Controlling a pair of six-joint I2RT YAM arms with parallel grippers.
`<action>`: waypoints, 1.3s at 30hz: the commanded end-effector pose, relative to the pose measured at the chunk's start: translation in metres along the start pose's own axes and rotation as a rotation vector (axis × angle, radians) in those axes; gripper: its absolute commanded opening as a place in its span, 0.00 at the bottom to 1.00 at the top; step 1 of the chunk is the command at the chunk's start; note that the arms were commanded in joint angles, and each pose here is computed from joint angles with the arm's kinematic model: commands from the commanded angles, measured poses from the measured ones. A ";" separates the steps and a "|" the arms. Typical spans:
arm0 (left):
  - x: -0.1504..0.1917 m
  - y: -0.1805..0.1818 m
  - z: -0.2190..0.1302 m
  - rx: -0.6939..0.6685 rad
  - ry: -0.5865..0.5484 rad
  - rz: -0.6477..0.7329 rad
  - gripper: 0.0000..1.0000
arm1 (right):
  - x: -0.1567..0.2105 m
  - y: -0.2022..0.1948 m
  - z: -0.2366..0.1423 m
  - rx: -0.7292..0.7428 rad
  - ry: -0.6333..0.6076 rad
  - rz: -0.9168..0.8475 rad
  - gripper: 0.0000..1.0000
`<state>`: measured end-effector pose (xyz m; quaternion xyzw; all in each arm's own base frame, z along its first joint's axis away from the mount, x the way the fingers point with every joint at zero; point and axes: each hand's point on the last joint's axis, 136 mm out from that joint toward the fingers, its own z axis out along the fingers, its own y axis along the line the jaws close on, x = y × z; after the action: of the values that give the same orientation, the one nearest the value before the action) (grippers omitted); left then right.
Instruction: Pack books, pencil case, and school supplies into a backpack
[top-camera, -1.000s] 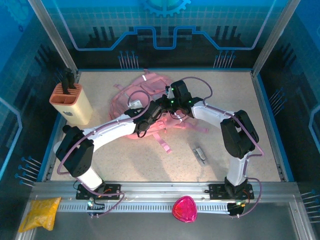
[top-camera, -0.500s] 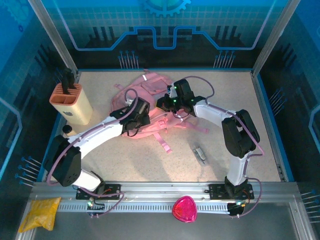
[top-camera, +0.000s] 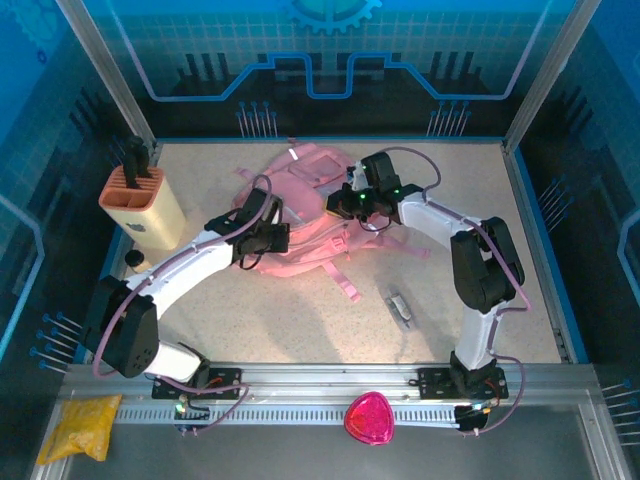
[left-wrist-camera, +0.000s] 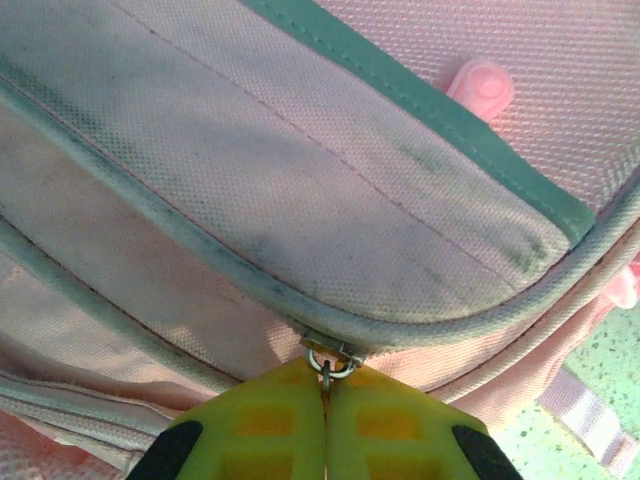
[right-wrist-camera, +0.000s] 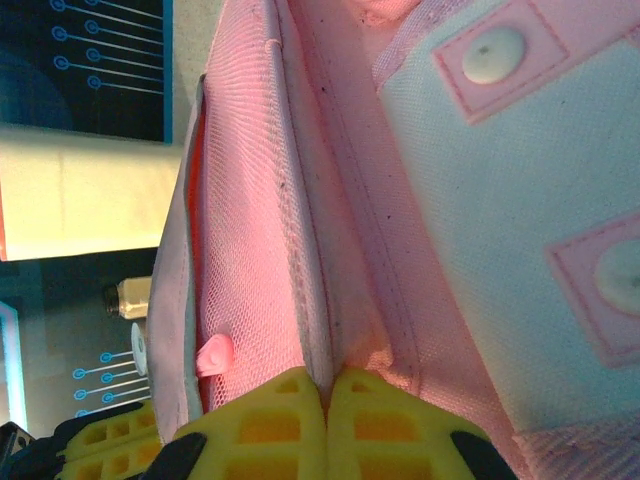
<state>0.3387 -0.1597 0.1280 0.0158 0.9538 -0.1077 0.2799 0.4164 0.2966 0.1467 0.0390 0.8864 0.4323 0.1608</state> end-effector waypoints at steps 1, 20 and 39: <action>-0.002 0.016 -0.009 -0.051 0.024 0.024 0.00 | -0.036 0.001 -0.016 0.014 -0.078 -0.055 0.00; 0.005 -0.106 0.017 0.304 0.062 0.009 0.00 | -0.013 -0.006 -0.046 -0.048 -0.021 0.011 0.51; 0.011 -0.136 0.016 0.340 0.103 0.083 0.00 | 0.039 -0.024 -0.013 -0.103 0.027 0.150 0.21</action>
<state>0.3301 -0.2759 0.1205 0.0762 0.9434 -0.2273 0.2293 0.3696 0.2762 0.1245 0.1038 0.8605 0.4872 0.1064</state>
